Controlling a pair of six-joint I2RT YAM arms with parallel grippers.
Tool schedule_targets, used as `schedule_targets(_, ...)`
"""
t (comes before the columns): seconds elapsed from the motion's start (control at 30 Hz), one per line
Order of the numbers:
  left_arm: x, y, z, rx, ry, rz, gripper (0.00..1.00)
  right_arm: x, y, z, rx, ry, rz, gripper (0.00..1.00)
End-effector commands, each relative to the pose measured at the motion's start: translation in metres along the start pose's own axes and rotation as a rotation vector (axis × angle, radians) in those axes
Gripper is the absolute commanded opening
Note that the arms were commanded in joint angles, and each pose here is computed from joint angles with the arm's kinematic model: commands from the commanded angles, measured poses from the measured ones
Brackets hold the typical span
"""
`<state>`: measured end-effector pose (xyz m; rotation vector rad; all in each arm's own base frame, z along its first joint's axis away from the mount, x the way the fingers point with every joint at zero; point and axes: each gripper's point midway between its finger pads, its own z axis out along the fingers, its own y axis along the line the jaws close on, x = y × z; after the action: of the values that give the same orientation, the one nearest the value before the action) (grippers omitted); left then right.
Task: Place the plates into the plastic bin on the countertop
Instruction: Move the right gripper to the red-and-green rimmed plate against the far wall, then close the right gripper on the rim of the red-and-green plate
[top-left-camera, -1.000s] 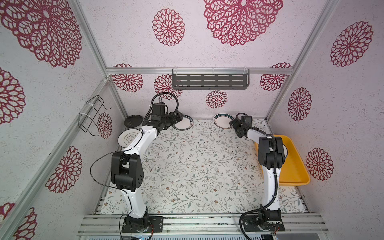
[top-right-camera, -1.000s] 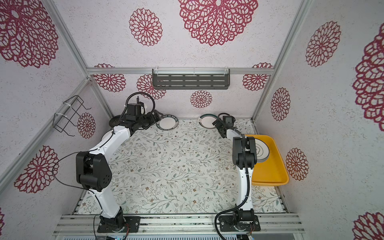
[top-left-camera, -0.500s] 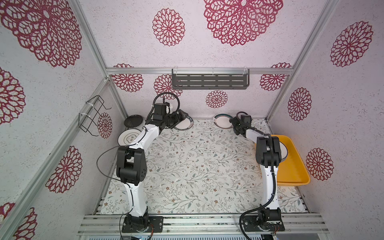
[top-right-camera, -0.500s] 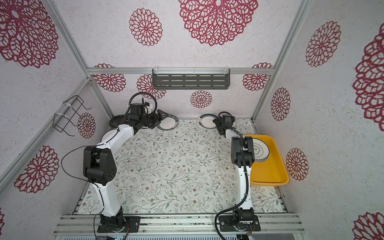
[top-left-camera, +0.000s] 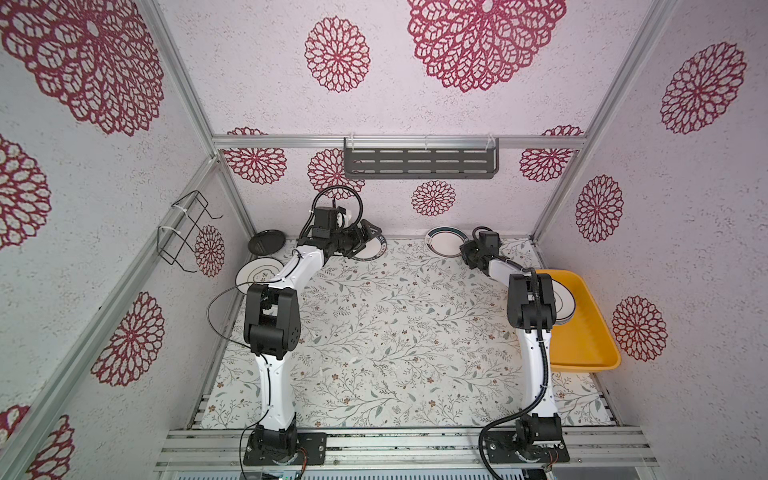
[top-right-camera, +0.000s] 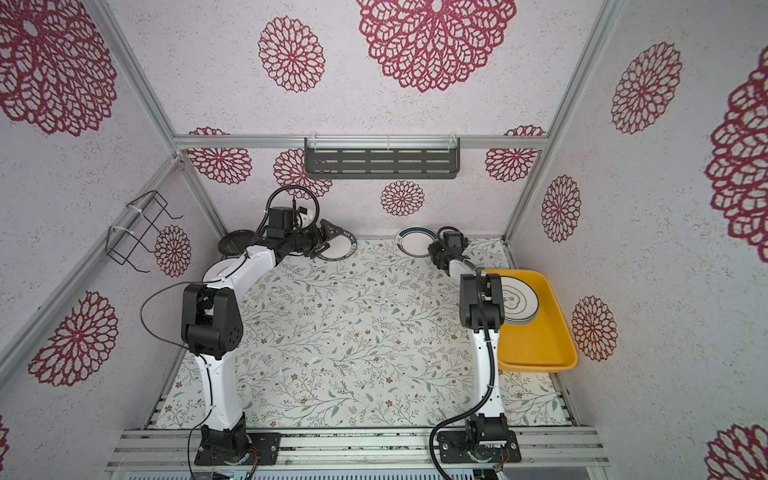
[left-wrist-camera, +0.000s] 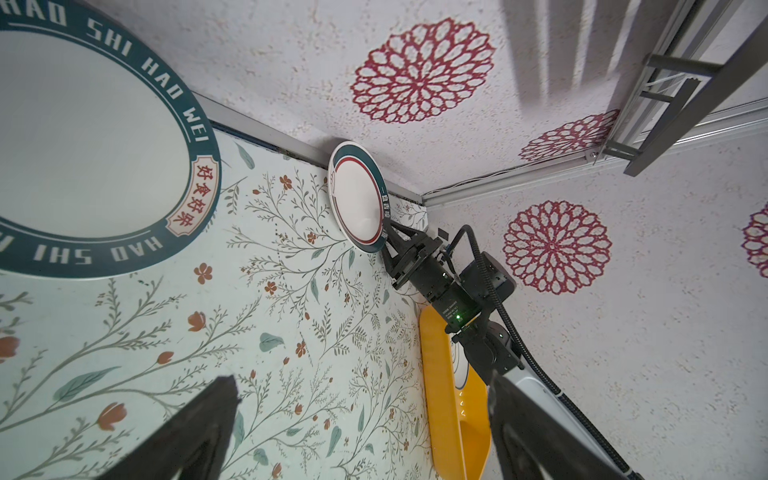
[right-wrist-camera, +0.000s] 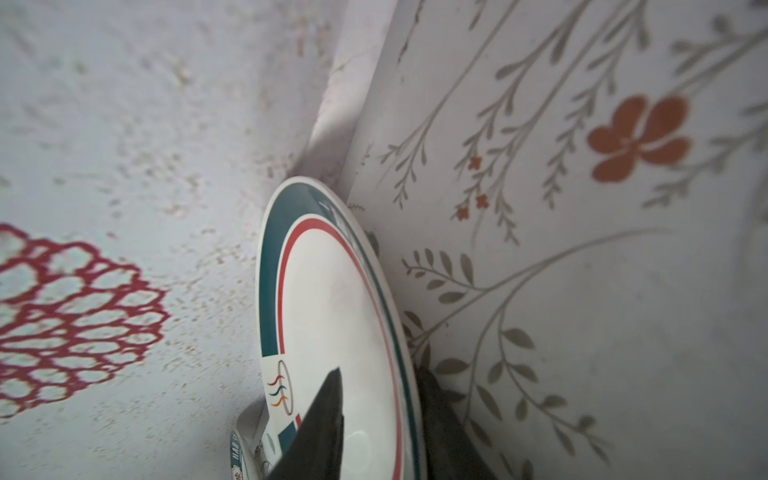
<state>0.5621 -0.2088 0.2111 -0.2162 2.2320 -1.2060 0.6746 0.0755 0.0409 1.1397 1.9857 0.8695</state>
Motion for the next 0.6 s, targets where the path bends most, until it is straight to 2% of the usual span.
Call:
schedule_targets(0.0,-0.006,-0.001,-0.002,-0.006,-0.010,0.024,0.97,0.032,-0.053,0.008,0.160,0.093,0.019,0.18)
schedule_targets(0.17,-0.008,-0.001,-0.005,-0.019,-0.012,0.036,0.97,0.031,-0.047,0.004,0.146,0.090,0.008,0.02)
schedule_targets(0.57,0.008,-0.018,-0.030,-0.026,-0.048,0.081,0.97,0.028,-0.019,-0.034,0.092,0.061,-0.048,0.00)
